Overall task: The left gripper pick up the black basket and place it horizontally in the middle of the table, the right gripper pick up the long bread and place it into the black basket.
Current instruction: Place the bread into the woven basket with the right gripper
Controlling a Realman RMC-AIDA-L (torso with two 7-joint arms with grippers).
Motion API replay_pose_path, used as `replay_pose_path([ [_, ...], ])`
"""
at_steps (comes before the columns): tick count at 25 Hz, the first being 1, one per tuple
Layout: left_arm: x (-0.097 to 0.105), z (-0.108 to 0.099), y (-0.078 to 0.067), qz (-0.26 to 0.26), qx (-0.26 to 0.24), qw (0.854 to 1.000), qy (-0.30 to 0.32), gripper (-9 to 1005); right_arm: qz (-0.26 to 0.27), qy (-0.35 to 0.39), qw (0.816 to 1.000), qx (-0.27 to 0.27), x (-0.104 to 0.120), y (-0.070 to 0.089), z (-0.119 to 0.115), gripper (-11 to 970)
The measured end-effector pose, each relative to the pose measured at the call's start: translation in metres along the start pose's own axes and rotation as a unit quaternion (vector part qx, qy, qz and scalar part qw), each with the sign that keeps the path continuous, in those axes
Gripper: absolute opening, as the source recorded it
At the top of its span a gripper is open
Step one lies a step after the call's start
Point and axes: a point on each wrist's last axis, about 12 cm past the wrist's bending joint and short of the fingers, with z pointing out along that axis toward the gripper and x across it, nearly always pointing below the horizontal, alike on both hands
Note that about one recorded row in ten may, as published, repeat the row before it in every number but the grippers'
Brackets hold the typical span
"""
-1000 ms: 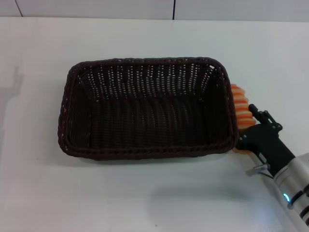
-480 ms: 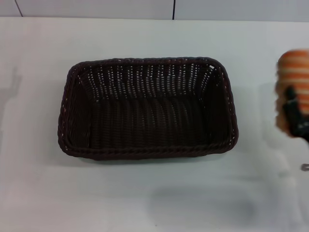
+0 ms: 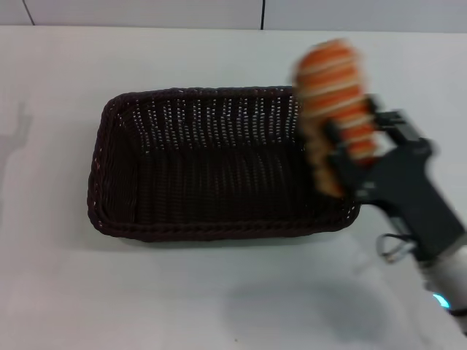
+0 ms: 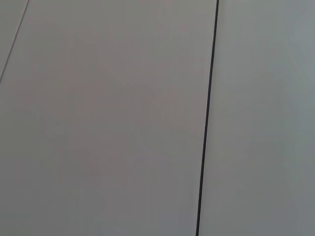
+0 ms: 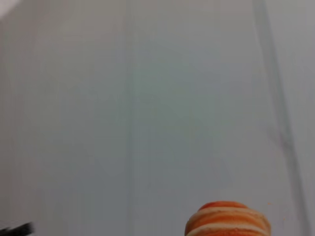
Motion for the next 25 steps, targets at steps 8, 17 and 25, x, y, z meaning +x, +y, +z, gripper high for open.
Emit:
replay_pose_path([
  [8, 0.0, 0.0, 0.0, 0.0, -0.001, 1.0, 0.001, 791, 0.02, 0.039, 0.999, -0.009, 0.009, 0.005, 0.026, 544],
  [17, 0.0, -0.002, 0.004, 0.002, -0.006, 1.0, 0.002, 792, 0.018, 0.026, 0.998, 0.056, 0.006, -0.006, 0.019, 825],
  [25, 0.001, -0.009, 0.01, 0.009, -0.017, 1.0, 0.012, 793, -0.049, -0.012, 0.938, 0.343, -0.012, -0.057, -0.049, 847],
])
